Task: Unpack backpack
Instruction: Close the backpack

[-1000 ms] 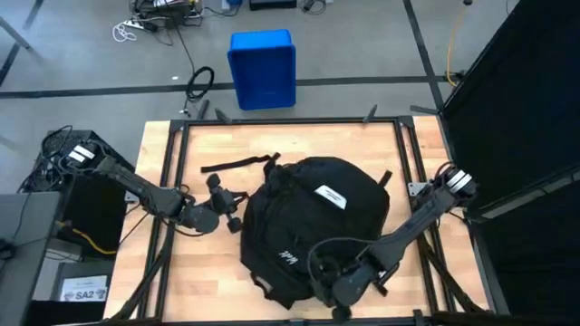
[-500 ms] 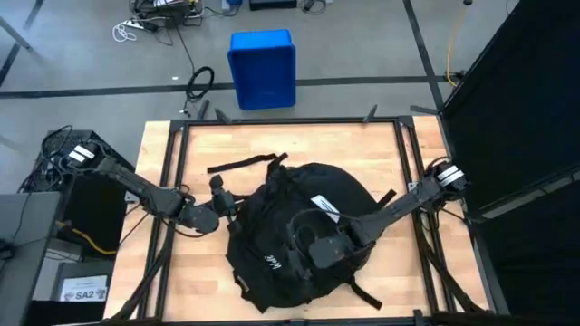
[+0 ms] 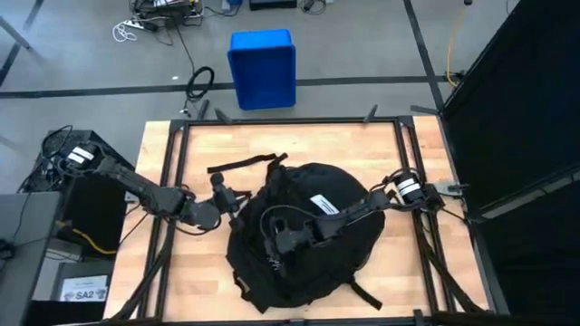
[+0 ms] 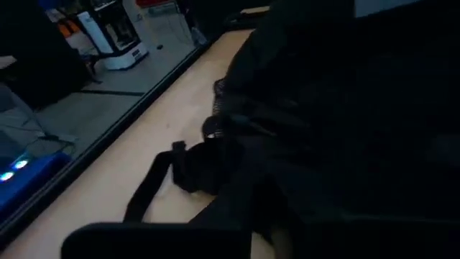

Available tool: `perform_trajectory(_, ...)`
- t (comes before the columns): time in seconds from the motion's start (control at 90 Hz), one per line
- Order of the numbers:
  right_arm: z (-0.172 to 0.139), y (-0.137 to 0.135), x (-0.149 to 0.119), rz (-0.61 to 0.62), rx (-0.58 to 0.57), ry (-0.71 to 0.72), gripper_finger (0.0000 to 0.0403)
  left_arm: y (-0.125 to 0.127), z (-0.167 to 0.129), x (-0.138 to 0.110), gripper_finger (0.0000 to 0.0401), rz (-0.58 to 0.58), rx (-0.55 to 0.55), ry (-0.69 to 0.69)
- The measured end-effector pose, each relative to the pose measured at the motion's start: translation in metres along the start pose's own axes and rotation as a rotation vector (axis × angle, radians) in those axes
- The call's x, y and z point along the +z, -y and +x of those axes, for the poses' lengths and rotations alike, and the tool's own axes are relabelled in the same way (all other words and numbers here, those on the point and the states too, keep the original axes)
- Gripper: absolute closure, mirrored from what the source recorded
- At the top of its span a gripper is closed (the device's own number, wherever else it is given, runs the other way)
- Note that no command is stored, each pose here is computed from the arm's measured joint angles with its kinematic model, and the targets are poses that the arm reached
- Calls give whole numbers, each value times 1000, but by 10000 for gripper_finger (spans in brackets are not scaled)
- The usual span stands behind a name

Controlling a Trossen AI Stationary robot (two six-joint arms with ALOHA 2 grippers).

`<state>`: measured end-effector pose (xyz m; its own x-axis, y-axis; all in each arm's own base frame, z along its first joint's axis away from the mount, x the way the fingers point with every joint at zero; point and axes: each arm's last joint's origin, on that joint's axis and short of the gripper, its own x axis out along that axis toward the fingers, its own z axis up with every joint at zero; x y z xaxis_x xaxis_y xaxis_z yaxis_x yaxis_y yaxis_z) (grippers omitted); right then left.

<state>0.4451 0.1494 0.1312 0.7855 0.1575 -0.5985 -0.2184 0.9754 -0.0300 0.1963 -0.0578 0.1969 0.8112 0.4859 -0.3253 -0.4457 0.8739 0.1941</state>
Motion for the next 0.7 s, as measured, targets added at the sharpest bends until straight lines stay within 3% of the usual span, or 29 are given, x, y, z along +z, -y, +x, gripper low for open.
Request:
perform_trajectory(0.289, 4, -33, -13, 12, 126, -54, 402, -24, 22, 4, 401, 15, 105, -25)
perform_trajectory(0.4, 3, -45, -17, 2, 227, -84, 402, -39, 30, 12, 400, 0, 248, 12)
perform_trajectory(0.533, 3, -49, -21, -2, 261, -109, 403, -54, 40, 12, 400, 7, 291, -10)
perform_trajectory(0.7, 2, -45, -21, -9, 190, -114, 403, -57, 44, 13, 400, -16, 196, -8)
